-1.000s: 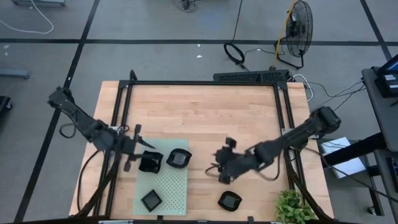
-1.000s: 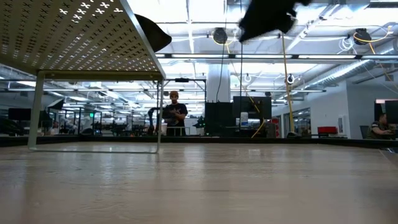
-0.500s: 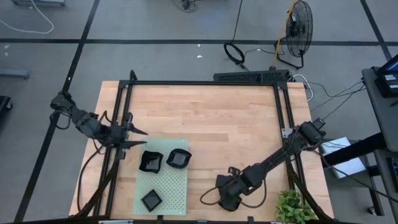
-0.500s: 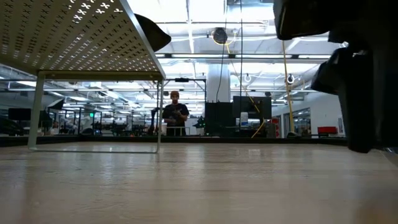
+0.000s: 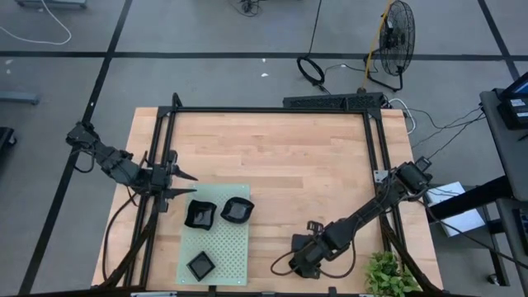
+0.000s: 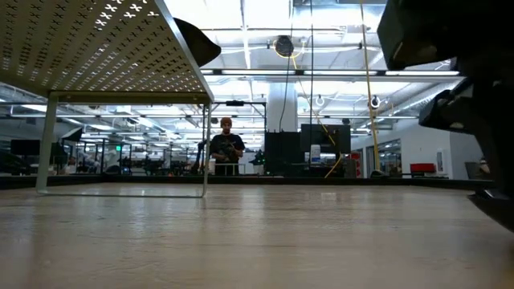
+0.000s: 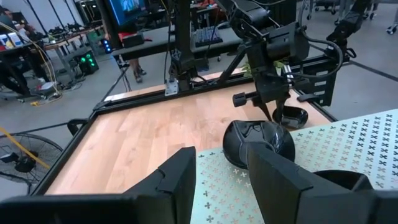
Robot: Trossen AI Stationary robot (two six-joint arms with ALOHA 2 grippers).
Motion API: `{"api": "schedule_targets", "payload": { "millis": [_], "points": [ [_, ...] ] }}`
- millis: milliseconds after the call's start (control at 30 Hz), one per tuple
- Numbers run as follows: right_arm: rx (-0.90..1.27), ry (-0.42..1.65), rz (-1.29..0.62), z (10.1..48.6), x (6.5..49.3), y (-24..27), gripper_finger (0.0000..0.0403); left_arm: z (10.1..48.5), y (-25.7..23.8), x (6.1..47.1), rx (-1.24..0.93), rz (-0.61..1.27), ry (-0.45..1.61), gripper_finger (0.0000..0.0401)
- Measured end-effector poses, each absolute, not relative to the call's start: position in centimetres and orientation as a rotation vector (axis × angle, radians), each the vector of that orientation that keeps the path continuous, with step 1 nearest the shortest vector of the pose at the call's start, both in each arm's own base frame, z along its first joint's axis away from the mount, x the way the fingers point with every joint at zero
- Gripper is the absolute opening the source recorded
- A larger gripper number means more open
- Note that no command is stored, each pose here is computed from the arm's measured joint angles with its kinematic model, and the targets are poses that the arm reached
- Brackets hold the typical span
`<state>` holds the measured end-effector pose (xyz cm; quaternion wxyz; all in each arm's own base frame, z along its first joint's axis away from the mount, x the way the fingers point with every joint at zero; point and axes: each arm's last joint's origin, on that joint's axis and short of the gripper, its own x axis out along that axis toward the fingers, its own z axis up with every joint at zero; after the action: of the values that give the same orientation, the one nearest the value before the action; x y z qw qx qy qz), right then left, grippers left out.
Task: Pick & Place Mini shaped plates
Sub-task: Stack the leaf shaped plate on top of the other leaf shaped plates on the shelf
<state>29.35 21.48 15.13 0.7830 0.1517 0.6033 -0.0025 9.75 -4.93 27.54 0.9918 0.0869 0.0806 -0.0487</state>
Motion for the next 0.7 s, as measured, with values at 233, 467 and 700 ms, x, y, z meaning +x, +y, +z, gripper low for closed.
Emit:
{"api": "schedule_targets", "payload": {
  "millis": [233, 467, 700],
  "points": [
    [0.284, 1.291, 0.029, 15.2, 29.4, 21.5, 0.0013, 27.5, -4.9, 9.8, 0.171, -0.098, 0.162, 0.0147],
    [0.234, 1.250, 0.091, 15.7, 30.0, 21.1, 0.0004, 27.5, -4.9, 9.8, 0.173, -0.099, 0.162, 0.0147],
    [0.173, 1.117, 0.137, 19.0, 30.3, 19.7, 0.0001, 27.5, -5.0, 9.8, 0.169, -0.101, 0.162, 0.0147]
  ]
}}
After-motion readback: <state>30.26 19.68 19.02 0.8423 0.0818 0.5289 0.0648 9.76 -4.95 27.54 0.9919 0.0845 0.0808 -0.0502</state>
